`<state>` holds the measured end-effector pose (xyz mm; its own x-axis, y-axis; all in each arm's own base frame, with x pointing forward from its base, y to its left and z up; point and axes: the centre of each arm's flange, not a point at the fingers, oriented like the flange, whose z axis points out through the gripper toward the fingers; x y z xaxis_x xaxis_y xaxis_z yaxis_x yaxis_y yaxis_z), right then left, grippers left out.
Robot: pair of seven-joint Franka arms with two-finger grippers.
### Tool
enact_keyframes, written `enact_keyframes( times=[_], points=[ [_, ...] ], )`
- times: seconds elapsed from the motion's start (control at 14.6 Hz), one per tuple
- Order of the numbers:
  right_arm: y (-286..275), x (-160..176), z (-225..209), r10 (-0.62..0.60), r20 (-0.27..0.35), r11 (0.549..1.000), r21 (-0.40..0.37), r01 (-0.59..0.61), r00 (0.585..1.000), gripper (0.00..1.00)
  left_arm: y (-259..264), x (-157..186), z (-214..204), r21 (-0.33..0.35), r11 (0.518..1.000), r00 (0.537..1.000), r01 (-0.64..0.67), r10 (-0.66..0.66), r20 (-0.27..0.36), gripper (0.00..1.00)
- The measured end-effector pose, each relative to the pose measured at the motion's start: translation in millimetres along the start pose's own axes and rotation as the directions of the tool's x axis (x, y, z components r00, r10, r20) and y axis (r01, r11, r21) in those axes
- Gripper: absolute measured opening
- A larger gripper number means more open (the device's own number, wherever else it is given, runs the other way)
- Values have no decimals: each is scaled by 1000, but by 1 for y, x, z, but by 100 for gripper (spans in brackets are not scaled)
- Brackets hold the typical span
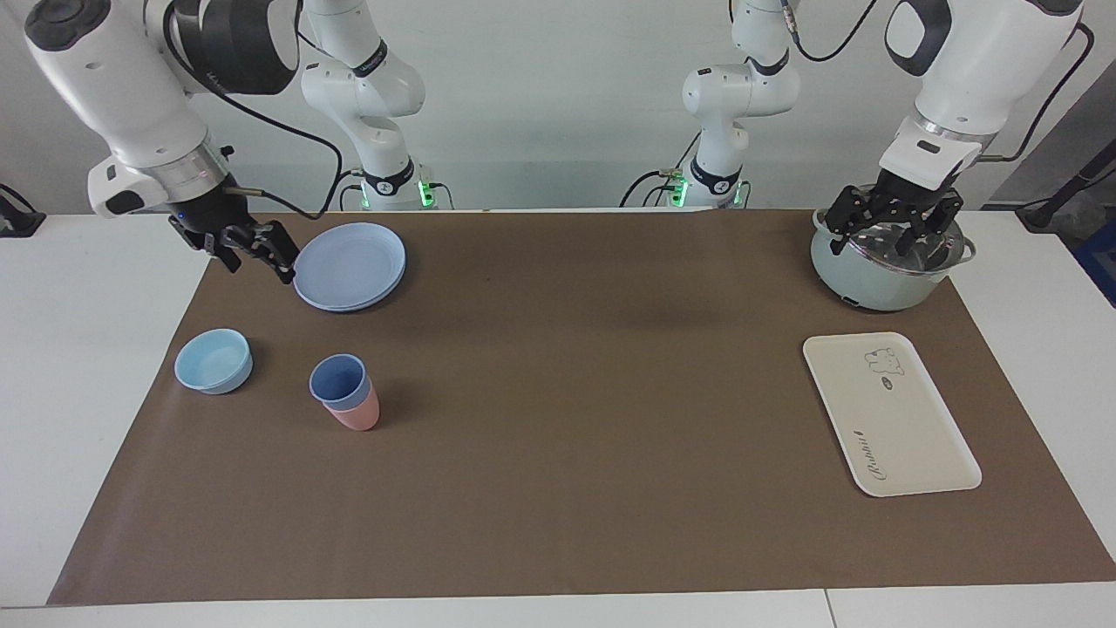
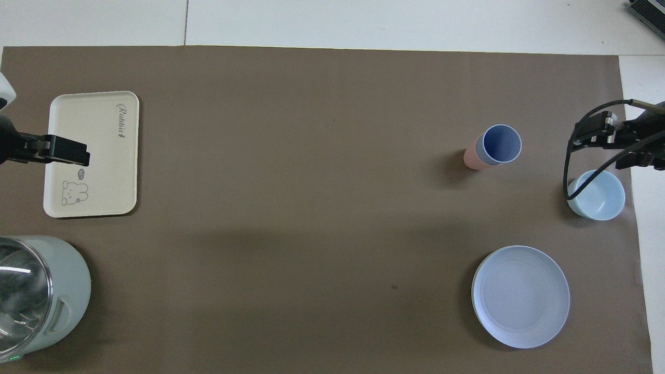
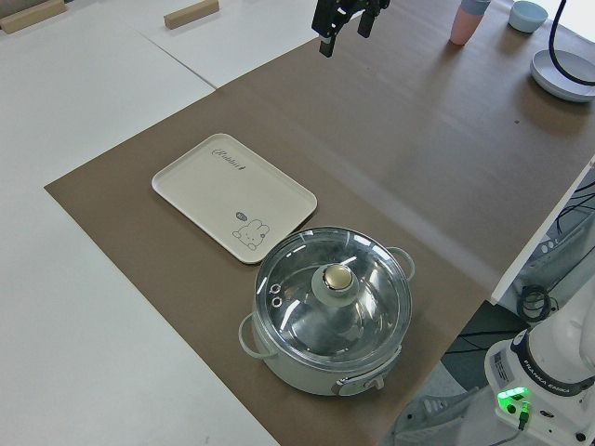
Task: Place cup on tray
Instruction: 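Move the right gripper from the bowl toward the nested pink cup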
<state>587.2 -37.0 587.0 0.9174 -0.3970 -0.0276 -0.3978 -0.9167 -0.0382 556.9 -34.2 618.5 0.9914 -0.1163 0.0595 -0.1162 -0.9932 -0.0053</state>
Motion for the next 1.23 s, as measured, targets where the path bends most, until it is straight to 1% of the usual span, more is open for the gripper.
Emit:
enact_keyframes(
  times=[0.14, 0.2, 0.27, 0.41, 0.61, 0.75, 0.89, 0.96, 1.09, 1.16, 1.23],
  points=[
    [19, 21, 16, 142, 34, 989, 22, -143, 989, 89, 0, 0, 0, 0, 1000, 1000, 0, 0, 0, 100],
    [28, 33, 24, 215, 63, 974, 52, -219, 975, 89, 0, 0, 0, 0, 1000, 1000, 0, 0, 0, 100],
    [40, 47, 31, 290, 98, 951, 83, -298, 952, 90, 0, 0, 0, 0, 1000, 1000, 0, 0, 0, 100],
    [68, 74, 49, 395, 152, 905, 106, -412, 906, 89, 0, 0, 0, 0, 1000, 1000, 0, 0, 0, 100],
    [77, 99, 82, 533, 183, 829, 83, -553, 826, 89, 0, 0, 0, 0, 1000, 1000, 0, 0, 0, 100],
    [71, 110, 110, 599, 200, 783, 58, -620, 775, 90, 0, 0, 0, 0, 1000, 1000, 0, 0, 0, 100],
    [65, 118, 141, 648, 234, 741, 30, -671, 725, 90, 0, 0, 0, 0, 1000, 1000, 0, 0, 0, 100],
    [63, 122, 159, 663, 269, 720, 28, -693, 699, 90, 0, 0, 0, 0, 1000, 1000, 0, 0, 0, 100],
    [61, 132, 198, 688, 356, 669, 26, -743, 632, 90, 0, 0, 0, 0, 1000, 1000, 0, 0, 0, 100],
    [60, 137, 216, 698, 386, 648, 16, -761, 603, 90, 0, 0, 0, 0, 1000, 1000, 0, 0, 0, 100],
    [60, 140, 230, 705, 402, 636, 7, -772, 585, 90, 0, 0, 0, 0, 1000, 1000, 0, 0, 0, 100]
  ],
)
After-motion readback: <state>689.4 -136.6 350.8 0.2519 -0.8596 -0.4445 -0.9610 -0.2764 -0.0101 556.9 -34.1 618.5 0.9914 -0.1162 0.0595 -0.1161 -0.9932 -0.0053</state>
